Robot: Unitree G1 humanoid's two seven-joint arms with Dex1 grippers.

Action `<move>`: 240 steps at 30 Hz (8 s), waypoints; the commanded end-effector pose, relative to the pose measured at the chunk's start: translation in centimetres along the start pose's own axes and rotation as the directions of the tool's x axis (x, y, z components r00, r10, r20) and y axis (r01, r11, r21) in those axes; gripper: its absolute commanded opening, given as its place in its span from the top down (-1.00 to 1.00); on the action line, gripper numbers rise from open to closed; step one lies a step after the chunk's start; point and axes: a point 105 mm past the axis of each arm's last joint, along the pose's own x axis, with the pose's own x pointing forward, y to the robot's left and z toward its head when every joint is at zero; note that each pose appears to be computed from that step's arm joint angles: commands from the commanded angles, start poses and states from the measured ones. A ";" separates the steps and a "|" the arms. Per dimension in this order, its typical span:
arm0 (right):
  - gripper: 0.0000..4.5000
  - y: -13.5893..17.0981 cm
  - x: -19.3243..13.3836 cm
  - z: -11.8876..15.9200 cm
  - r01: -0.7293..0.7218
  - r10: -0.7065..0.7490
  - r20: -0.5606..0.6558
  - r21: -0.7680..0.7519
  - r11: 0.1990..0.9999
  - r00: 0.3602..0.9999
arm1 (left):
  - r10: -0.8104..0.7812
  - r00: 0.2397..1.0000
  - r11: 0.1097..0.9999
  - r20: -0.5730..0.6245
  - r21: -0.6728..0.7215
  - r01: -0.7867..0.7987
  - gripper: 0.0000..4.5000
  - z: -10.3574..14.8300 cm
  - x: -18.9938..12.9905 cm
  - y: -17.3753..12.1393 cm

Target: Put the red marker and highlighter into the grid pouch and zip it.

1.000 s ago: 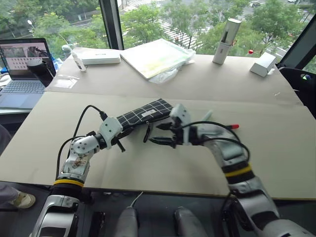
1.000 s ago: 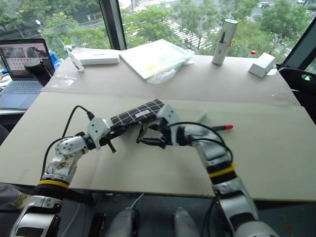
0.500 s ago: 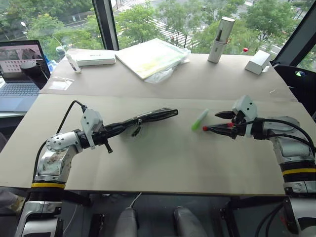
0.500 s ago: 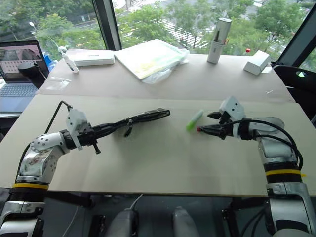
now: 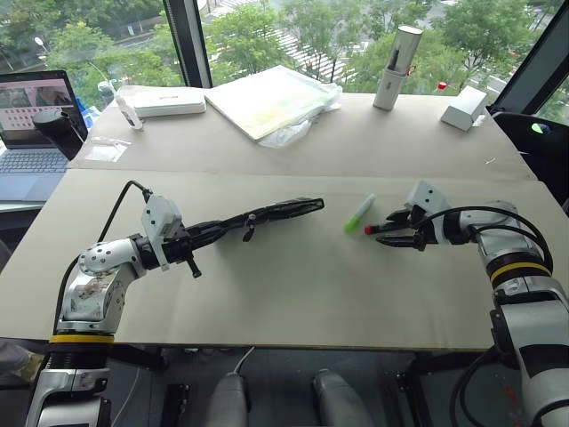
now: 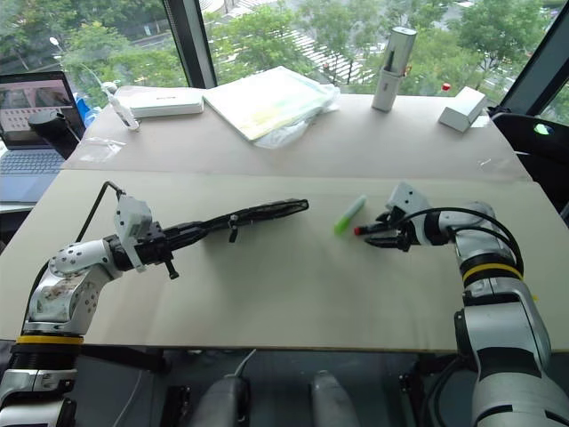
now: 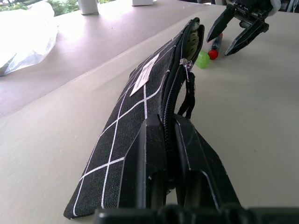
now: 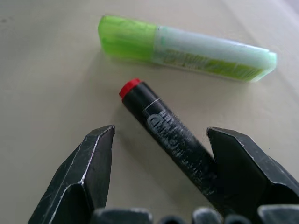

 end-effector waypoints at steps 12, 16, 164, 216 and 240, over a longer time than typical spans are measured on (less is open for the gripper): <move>0.77 1.4 -2.1 -1.3 -0.219 0.225 -0.115 0.066 0.974 0.968 | 0.047 0.998 0.998 0.041 0.048 -0.049 1.00 1.7 -0.9 0.5; 0.78 1.7 -2.7 -0.8 -0.256 0.259 -0.097 0.041 0.966 0.961 | 0.045 0.998 0.998 0.042 0.047 -0.047 1.00 1.7 -0.8 0.5; -0.39 3.0 1.4 11.0 0.471 -0.648 0.007 0.681 0.561 0.762 | -0.061 0.998 0.997 0.019 -0.053 0.062 1.00 -0.7 1.3 -3.1; 0.75 4.9 5.8 4.9 0.513 -0.618 -0.172 0.743 0.430 0.767 | -0.026 0.999 0.998 0.020 -0.059 0.027 1.00 -0.7 0.7 -3.1; 0.75 6.2 -2.0 14.6 0.429 -0.091 0.508 -0.601 0.674 0.856 | -0.069 0.998 0.995 0.014 -0.066 0.069 1.00 -0.3 1.0 -2.9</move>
